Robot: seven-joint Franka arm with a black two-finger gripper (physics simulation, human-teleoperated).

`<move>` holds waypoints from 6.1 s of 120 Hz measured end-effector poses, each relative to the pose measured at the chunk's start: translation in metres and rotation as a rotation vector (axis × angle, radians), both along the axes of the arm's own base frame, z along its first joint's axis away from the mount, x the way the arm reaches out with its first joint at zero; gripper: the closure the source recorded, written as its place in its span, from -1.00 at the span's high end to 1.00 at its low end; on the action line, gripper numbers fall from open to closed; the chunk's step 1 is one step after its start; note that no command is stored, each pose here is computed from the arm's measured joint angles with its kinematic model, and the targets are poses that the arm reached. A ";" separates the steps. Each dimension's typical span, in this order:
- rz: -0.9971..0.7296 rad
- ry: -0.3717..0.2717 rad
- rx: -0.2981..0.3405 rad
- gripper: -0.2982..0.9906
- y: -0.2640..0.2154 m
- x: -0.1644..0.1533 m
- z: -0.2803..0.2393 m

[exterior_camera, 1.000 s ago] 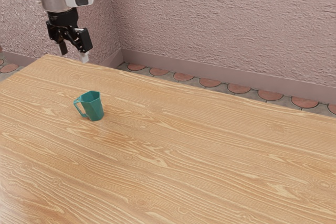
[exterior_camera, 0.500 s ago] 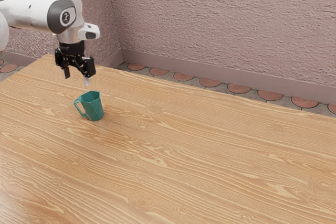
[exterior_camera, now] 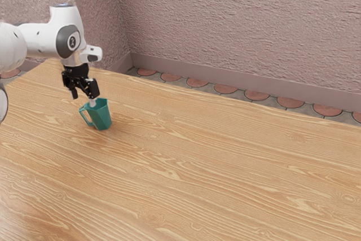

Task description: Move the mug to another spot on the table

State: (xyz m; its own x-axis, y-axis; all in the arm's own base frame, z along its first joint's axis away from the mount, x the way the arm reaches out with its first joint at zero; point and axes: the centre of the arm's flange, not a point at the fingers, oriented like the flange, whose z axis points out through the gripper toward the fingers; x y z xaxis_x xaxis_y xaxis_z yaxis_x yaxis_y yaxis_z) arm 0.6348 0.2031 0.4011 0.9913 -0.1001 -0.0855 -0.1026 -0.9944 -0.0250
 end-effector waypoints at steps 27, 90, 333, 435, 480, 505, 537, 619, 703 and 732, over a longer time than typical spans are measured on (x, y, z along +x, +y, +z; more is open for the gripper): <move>-0.146 -0.034 0.013 0.54 0.019 0.023 -0.026; -0.347 -0.124 0.010 0.54 0.072 0.019 -0.046; -0.610 -0.376 -0.091 -0.46 0.089 0.004 -0.098; -0.396 -0.635 -0.204 -0.59 -0.081 -0.119 -0.104; -0.221 -0.652 -0.120 -0.58 -0.063 -0.187 -0.129; -0.237 -0.668 -0.122 -0.58 -0.097 -0.191 -0.137; -0.197 -0.639 -0.089 -0.59 -0.100 -0.229 -0.148; -0.188 -0.663 -0.039 0.45 -0.106 -0.256 -0.132; 0.032 -0.785 -0.026 0.53 -0.179 -0.275 -0.040; 0.061 -0.968 -0.098 0.53 -0.227 -0.215 0.049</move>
State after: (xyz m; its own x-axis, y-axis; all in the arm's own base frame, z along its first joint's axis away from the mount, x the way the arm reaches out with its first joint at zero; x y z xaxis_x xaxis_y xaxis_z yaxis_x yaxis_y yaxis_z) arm 0.4203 -0.0241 0.4505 0.6324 -0.0097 0.7746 -0.0295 -0.9995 0.0116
